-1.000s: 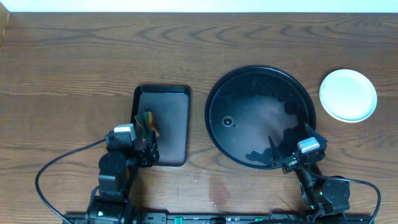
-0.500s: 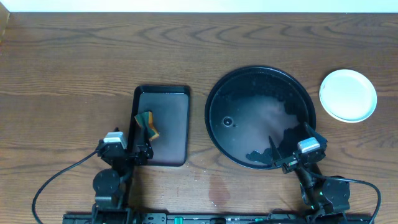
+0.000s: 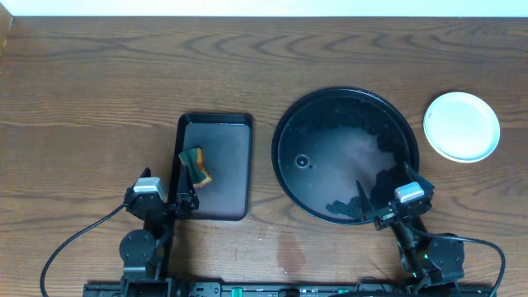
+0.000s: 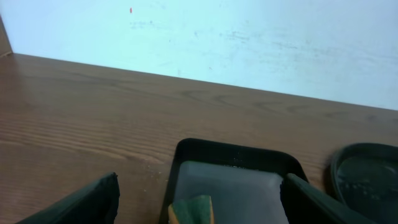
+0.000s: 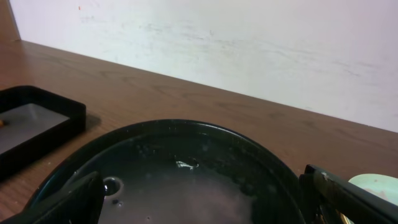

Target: Clean dirty plates on tray and stack at the side

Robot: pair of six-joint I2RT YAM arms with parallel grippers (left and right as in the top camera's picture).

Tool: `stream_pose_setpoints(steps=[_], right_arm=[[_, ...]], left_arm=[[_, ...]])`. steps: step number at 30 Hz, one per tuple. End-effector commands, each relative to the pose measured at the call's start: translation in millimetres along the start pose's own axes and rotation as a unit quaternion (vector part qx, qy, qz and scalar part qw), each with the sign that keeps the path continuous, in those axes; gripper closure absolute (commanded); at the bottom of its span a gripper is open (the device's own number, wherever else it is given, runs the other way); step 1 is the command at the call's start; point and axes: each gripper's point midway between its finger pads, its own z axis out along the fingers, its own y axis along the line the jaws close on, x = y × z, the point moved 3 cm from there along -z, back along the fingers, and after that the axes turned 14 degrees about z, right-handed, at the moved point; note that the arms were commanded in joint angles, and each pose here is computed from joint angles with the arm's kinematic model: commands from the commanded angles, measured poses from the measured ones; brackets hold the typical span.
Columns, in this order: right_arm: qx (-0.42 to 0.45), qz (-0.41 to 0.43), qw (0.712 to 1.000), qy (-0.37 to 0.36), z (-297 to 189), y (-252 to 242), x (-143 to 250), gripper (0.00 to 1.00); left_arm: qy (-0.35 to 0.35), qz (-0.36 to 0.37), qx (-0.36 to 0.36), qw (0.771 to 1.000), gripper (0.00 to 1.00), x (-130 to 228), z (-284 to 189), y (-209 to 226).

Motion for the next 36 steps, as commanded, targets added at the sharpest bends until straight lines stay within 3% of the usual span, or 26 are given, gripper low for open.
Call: stream_pose_setpoints(steps=[1, 36], right_arm=[[0.005, -0.005, 1.0, 0.0, -0.3, -2.2, 0.4, 0.01], [0.005, -0.005, 1.0, 0.0, -0.3, -2.2, 0.4, 0.01]], left_arm=[[0.022, 0.015, 0.009, 1.0, 0.17, 13.0, 0.3, -2.6], [0.022, 0.039, 0.01, 0.999, 0.16, 13.2, 0.5, -2.7]])
